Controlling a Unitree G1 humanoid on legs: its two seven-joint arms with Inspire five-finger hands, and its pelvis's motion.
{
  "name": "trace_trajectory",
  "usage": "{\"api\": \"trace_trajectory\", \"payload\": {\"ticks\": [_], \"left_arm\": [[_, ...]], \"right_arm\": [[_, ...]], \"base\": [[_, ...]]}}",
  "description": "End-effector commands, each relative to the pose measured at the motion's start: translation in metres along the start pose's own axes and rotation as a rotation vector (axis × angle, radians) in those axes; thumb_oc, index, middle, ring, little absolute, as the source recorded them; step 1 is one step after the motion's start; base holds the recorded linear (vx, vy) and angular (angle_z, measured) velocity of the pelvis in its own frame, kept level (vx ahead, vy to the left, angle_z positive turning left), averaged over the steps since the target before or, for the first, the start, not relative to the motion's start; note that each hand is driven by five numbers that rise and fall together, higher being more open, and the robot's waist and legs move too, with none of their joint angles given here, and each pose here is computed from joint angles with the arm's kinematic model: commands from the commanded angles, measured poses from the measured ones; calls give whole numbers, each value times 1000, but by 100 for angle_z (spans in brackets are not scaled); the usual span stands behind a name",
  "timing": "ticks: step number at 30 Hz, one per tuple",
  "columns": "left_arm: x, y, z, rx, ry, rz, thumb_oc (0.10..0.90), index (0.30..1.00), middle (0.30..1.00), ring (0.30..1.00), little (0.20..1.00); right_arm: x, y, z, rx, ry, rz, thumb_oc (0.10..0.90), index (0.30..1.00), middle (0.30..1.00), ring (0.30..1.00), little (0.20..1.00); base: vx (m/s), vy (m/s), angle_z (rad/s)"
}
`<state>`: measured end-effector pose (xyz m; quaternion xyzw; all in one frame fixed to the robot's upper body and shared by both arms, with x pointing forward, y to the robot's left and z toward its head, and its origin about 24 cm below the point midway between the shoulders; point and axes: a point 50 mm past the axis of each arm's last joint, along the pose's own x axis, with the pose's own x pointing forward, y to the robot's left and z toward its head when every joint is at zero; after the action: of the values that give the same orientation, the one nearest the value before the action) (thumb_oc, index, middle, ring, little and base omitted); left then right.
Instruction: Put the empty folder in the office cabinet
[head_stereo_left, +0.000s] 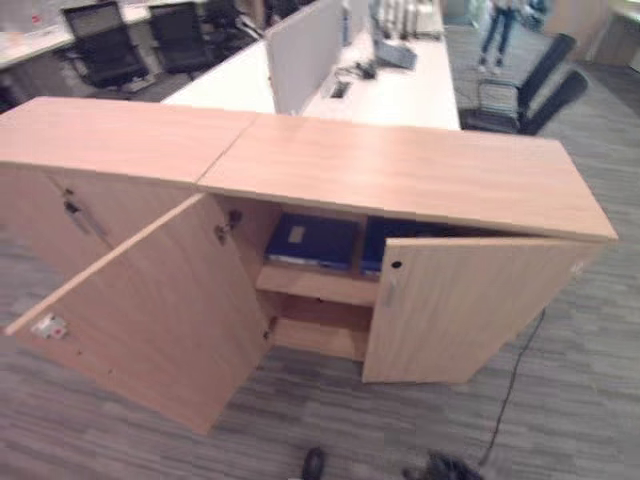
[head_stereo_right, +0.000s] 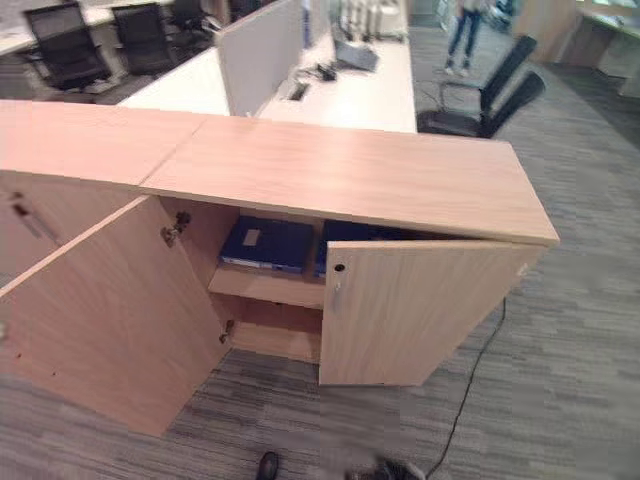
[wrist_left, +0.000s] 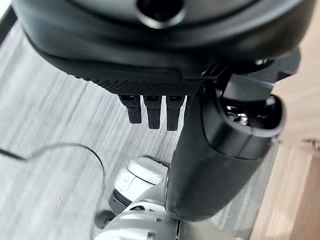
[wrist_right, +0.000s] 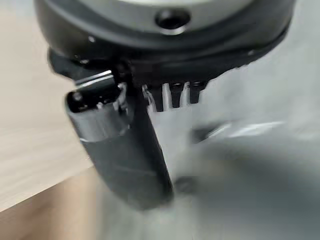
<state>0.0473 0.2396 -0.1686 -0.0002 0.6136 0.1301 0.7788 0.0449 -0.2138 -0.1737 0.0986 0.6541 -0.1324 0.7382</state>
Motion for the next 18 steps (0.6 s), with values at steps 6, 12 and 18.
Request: {"api": "trace_trajectory", "payload": {"ticks": [6,12,18], "left_arm": [[1,-37,54,-260,-174,-128,800,900,900,900,900],[1,-14,53,-205,-196,-45,800,900,900,900,900],[-17,31,112,-193,-463,66,800,900,900,900,900]], "right_arm": [[-2,-7,41,-111,-150,-94,800,900,900,900,900],[-3,-10,44,-72,-170,-105,800,900,900,900,900],[-6,-24,46,-23,-201,-148,800,900,900,900,900]], "base": [[-100,-126,126],[17,-3,52],[50,55,44]]}}
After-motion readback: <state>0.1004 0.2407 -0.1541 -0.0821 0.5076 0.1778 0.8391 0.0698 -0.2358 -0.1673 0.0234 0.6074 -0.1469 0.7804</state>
